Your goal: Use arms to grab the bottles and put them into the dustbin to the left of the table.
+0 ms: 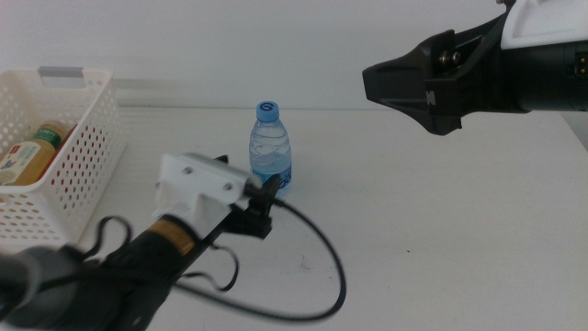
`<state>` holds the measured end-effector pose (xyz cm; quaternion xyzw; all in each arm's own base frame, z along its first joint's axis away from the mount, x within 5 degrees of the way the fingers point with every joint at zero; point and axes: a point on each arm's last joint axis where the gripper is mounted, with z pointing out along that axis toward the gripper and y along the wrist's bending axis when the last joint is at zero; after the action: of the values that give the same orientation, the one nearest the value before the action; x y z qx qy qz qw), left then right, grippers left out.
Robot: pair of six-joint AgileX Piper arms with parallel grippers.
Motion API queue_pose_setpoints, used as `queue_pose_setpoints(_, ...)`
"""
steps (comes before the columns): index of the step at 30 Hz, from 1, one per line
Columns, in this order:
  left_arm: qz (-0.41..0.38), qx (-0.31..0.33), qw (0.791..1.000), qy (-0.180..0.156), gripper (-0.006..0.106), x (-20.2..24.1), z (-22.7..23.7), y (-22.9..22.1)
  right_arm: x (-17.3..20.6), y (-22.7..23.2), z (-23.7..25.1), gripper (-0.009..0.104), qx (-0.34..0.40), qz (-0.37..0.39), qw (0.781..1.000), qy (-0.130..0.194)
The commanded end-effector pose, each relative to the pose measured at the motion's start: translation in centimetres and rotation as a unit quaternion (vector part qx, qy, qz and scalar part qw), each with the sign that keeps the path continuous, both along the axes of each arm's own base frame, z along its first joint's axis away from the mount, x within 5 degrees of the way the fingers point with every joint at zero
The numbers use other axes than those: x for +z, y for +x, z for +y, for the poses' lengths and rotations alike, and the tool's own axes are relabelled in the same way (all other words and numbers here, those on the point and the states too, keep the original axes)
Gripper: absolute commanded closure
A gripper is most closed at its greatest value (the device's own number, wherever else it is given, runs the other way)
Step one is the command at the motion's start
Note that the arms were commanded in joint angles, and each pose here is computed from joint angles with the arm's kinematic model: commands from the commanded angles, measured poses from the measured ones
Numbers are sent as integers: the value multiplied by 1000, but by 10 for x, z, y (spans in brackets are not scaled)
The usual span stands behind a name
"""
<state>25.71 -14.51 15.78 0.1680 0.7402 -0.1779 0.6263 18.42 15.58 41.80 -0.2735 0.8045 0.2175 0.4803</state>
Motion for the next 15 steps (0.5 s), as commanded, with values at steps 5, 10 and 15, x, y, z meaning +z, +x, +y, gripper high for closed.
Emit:
queue_pose_setpoints(5,1,15,1000,-7,7,-19,-13,40,3,-2,0,3,2,-5,1000,1)
queue_pose_setpoints(10,4,25,1000,-6,7,-33,-17,60,3,-2,0,3,2,-5,1000,1)
queue_pose_setpoints(15,4,33,999,-7,7,-42,-19,75,3,-2,0,3,2,-5,1000,1)
